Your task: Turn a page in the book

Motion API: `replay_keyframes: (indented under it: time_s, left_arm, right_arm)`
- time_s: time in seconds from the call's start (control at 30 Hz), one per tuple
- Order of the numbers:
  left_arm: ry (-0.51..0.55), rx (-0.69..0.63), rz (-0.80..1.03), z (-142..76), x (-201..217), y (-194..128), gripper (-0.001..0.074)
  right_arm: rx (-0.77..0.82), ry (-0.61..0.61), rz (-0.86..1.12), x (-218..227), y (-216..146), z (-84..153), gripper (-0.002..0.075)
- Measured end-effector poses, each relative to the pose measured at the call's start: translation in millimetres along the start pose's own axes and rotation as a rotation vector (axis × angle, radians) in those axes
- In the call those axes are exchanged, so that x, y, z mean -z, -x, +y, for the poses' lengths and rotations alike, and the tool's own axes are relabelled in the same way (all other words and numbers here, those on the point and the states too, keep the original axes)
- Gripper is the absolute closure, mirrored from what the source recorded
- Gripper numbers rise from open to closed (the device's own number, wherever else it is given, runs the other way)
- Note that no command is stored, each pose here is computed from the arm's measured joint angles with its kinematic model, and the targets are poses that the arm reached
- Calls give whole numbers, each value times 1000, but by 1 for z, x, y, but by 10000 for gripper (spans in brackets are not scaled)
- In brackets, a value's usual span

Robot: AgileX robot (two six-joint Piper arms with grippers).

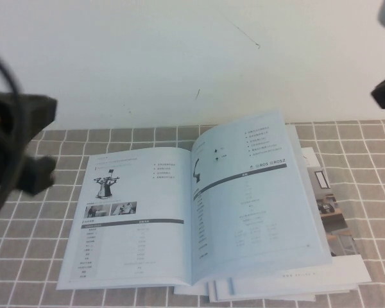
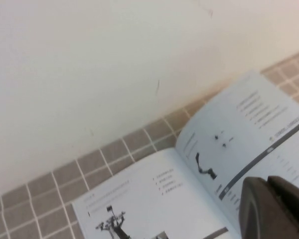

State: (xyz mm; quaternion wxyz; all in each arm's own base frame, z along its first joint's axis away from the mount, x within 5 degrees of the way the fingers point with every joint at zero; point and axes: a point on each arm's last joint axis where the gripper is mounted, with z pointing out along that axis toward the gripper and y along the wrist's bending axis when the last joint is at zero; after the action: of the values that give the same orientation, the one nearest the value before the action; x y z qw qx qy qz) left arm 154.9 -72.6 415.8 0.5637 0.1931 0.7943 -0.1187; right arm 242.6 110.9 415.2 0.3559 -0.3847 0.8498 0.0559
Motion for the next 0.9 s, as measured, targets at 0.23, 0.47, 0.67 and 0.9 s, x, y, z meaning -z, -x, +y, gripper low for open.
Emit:
replay_keyframes:
  time_s: [0.23,0.47,0.67,0.9]
  left_arm:
    - [9,-4,-175,-3,73,-60,739]
    - [13,-8,-267,-6,102,-125,739]
    - [14,-9,-296,-7,104,-158,739]
    - [6,2,-222,-8,86,-182,739]
  right_arm:
    - [0,-87,-116,56,-58,30,727]
    - [-33,-141,-220,60,-141,66,727]
    - [-72,-180,-320,55,-189,86,728]
    - [-151,-167,-322,37,-226,100,728]
